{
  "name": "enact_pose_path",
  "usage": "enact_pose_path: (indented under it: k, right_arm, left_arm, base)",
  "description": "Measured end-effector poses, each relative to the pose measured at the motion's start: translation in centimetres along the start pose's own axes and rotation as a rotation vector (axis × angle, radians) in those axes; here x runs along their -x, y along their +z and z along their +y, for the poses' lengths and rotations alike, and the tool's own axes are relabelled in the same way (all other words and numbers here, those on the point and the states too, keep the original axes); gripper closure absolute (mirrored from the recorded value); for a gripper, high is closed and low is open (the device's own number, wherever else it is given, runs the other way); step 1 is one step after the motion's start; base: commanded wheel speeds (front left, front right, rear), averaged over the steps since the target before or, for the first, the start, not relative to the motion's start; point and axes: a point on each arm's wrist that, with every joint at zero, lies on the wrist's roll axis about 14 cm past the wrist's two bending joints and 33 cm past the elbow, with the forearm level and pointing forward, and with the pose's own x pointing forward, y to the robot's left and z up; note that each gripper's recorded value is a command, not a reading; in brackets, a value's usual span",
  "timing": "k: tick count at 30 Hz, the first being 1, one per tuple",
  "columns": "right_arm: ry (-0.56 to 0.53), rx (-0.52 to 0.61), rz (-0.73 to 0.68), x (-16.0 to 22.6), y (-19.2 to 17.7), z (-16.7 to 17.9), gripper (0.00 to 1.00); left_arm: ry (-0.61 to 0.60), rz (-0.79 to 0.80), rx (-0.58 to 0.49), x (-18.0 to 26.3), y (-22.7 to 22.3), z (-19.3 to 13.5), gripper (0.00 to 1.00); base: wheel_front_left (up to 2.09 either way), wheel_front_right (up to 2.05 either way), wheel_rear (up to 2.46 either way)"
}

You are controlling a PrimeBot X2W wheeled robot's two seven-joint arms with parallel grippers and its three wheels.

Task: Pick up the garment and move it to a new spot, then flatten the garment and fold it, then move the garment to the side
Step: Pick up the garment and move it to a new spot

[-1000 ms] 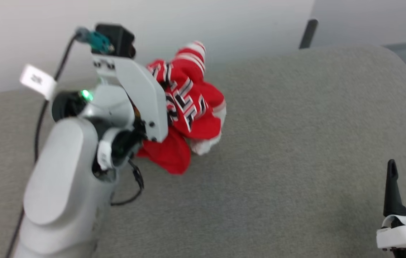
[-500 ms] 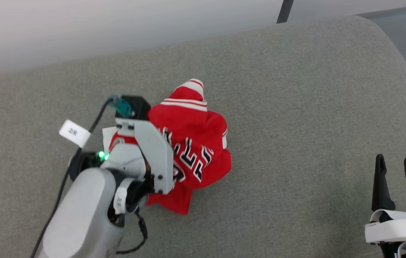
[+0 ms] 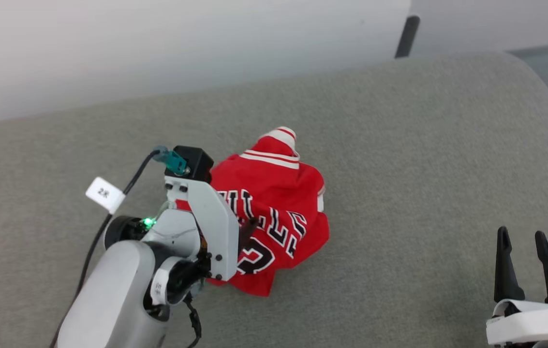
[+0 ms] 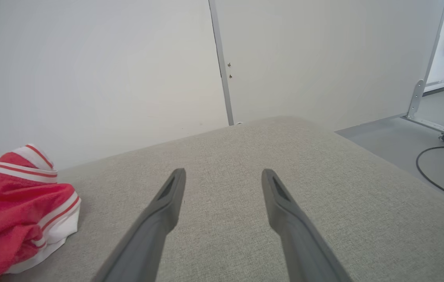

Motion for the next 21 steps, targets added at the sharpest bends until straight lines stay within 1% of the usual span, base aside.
enact_pose_path:
  k: [5, 8, 11, 14, 17, 20, 21]
  right_arm:
    - [0.057, -0.007, -0.017, 0.3, 0.6, 1.5, 0.00]
    - [0.099, -0.014, -0.025, 0.5, 0.8, 2.7, 0.00]
    - [0.147, -0.020, -0.036, 0.4, 1.1, 4.2, 0.00]
    - [0.184, -0.030, -0.034, 0.5, 1.1, 5.3, 0.00]
    - [0.220, -0.033, -0.034, 0.6, 1.1, 6.3, 0.00]
    - [0.250, -0.037, -0.034, 0.6, 1.2, 7.2, 0.00]
    - [0.260, -0.035, -0.035, 0.6, 1.2, 7.4, 0.00]
  left_arm:
    - [0.002, -0.127, 0.007, 3.0, 1.4, -0.2, 0.00]
    - [-0.002, -0.241, -0.012, 5.2, 2.5, -0.3, 0.00]
    - [0.035, -0.373, -0.041, 7.6, 3.6, 0.7, 0.00]
    - [0.072, -0.481, -0.084, 9.7, 3.6, 1.5, 0.00]
    - [0.108, -0.579, -0.133, 11.7, 3.2, 2.3, 0.00]
    - [0.165, -0.674, -0.159, 13.6, 2.4, 3.6, 0.00]
    - [0.182, -0.704, -0.150, 14.2, 2.1, 4.1, 0.00]
  base:
    - [0.00, 0.00, 0.00]
    - [0.00, 0.00, 0.00]
    - [0.00, 0.00, 0.00]
    - [0.00, 0.00, 0.00]
    - [0.00, 0.00, 0.00]
    - [0.00, 0.00, 0.00]
    - [0.00, 0.00, 0.00]
